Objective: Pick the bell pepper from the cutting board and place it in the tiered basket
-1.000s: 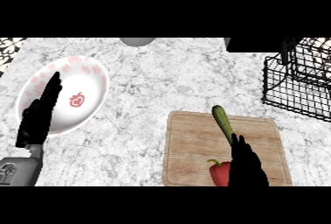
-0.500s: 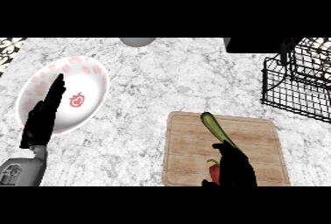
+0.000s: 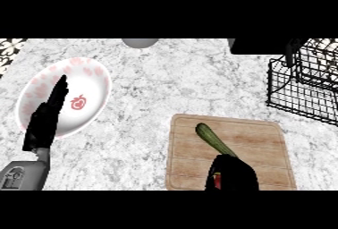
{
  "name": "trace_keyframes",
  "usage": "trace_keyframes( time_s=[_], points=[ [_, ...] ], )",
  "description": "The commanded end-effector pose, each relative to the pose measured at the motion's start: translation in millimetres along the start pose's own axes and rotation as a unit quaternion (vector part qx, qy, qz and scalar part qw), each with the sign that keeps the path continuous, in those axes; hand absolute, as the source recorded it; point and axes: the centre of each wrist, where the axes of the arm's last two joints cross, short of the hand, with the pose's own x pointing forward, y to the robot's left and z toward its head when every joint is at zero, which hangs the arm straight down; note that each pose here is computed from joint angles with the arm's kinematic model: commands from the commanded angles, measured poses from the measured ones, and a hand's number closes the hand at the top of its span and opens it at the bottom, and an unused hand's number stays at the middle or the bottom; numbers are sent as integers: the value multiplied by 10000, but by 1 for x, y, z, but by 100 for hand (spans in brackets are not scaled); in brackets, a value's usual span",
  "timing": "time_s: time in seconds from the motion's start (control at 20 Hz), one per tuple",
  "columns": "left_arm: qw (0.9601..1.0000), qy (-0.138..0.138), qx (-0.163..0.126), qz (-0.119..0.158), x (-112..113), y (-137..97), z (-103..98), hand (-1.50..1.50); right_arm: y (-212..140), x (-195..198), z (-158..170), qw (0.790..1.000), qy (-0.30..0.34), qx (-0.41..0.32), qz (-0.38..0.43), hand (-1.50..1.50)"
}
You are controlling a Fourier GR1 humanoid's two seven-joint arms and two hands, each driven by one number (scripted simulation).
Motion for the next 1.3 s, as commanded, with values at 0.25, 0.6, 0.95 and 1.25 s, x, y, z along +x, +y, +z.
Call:
trace_keyframes(
  time_s=[0.25,0.6,0.95,1.25],
  points=[
    [9999,-55,58,-61,-14,5,2,0,-20,34,16,9965,-48,-354,-755,150],
    [10000,-47,-41,-45,-3,0,5,0,-78,98,-62,9830,-890,-950,-1297,150],
    [10000,-19,44,-21,-5,-1,0,0,-142,124,-33,9317,-1213,-2816,-1947,150],
    [10000,19,51,-13,-9,10,4,0,-202,123,-24,9048,-1077,-3698,-1816,150]
  ],
)
